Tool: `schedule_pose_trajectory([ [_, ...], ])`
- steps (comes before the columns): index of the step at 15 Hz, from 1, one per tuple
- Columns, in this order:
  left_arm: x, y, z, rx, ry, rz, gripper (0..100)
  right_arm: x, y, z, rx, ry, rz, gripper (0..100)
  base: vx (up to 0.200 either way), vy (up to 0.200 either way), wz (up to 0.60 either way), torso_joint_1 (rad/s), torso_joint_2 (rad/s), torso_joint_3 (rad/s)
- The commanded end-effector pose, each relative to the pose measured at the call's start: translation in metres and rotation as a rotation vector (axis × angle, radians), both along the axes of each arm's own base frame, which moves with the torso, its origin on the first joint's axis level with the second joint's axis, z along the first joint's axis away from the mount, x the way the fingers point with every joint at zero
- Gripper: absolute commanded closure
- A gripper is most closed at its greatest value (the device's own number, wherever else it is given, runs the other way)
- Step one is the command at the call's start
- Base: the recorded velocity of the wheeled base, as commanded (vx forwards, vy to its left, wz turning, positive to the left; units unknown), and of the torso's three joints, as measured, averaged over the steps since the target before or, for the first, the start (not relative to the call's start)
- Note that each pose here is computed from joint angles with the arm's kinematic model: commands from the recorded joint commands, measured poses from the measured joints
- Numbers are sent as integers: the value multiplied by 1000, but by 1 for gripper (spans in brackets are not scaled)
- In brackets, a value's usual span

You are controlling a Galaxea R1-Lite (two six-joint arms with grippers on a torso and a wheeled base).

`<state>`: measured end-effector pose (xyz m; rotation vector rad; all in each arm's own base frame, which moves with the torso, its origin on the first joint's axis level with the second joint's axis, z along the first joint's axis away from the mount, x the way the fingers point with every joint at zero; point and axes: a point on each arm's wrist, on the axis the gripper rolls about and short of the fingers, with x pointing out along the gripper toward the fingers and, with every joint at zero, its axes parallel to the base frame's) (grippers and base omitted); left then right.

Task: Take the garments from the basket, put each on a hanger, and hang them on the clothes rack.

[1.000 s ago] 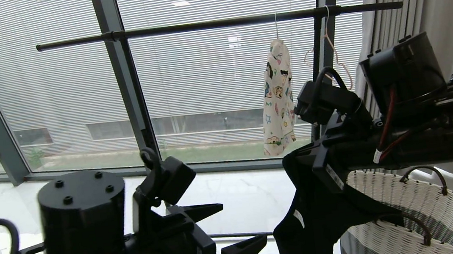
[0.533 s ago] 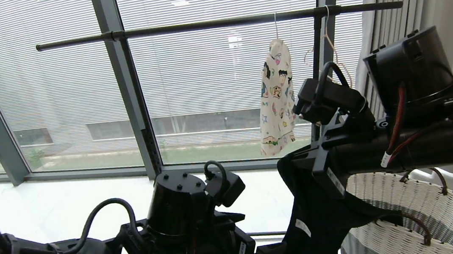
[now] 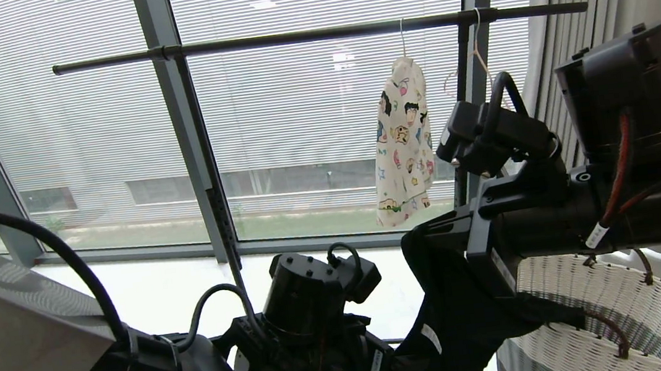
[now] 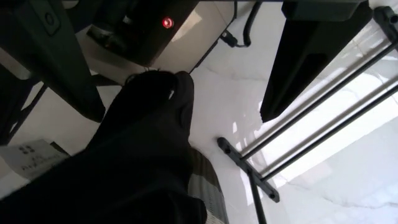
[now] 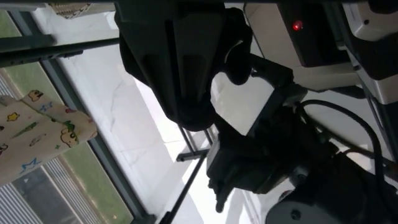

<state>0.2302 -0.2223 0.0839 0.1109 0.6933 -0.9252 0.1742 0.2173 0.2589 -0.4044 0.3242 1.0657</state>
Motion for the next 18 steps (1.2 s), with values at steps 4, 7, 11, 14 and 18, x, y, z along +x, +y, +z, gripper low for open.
schedule_pose_trajectory([
  [4,6,-6,-21,66,22,38,0,-8,-8,9,29,-11,25,100,0,0,0,0,0,0],
  [7,7,-6,-24,75,23,44,0,-11,-7,10,34,-12,39,100,0,0,0,0,0,0],
  [11,7,-4,-23,93,5,77,100,-11,-7,8,27,-8,37,100,0,0,0,0,0,0],
  [14,0,19,-36,257,-41,271,100,0,0,-16,-16,76,-3,100,0,0,0,0,0,0],
  [18,-25,75,24,156,-165,412,100,34,46,-54,59,139,-53,100,0,0,0,0,0,0],
])
